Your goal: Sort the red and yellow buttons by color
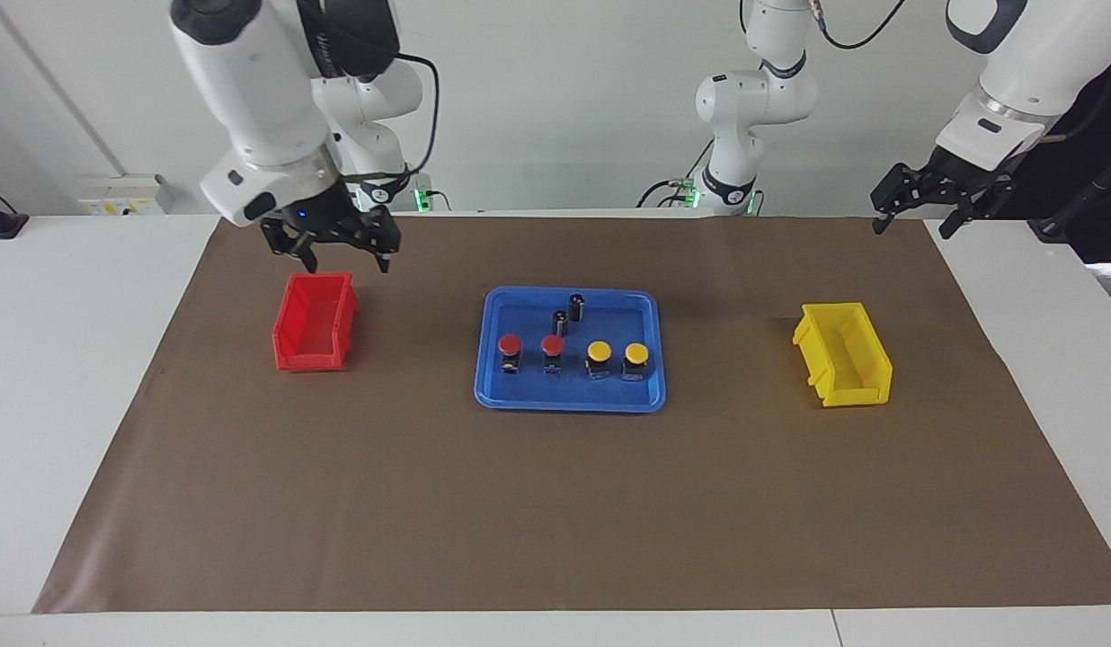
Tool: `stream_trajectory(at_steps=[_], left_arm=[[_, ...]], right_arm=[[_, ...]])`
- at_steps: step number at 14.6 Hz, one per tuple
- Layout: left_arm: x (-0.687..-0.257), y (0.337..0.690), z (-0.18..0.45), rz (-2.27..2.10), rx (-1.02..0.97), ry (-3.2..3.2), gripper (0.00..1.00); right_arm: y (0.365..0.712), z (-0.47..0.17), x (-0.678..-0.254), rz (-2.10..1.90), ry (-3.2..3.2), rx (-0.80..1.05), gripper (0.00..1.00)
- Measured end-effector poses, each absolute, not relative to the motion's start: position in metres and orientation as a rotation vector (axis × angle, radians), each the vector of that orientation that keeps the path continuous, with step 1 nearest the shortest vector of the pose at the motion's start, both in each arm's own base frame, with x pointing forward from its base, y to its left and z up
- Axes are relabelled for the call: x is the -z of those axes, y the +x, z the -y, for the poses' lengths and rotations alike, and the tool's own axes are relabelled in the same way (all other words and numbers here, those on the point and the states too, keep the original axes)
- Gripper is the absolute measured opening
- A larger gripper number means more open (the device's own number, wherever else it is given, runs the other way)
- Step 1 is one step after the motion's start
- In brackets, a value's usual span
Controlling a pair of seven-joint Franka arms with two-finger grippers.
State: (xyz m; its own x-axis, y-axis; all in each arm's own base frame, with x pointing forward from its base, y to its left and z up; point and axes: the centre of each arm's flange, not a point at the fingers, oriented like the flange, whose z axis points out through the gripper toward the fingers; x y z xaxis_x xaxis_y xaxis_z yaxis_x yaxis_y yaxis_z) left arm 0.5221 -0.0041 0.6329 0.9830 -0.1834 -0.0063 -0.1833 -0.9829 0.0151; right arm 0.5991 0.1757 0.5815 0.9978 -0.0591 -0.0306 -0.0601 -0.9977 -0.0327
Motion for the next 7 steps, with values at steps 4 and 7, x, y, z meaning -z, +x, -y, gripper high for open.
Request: stream_trajectory(at_steps=[4,7], left_arm=[[-0.633,0.522,0.004,0.288,0.013,3.114,1.00],[-0.631,0.521,0.003,0.285,0.017,3.114,1.00]], right_arm=[[0.606,-0.258,-0.495,-0.142,-3.088,0.019,1.00],[0.588,-0.287,-0.435,-0.162,-3.082,0.032,1.00]])
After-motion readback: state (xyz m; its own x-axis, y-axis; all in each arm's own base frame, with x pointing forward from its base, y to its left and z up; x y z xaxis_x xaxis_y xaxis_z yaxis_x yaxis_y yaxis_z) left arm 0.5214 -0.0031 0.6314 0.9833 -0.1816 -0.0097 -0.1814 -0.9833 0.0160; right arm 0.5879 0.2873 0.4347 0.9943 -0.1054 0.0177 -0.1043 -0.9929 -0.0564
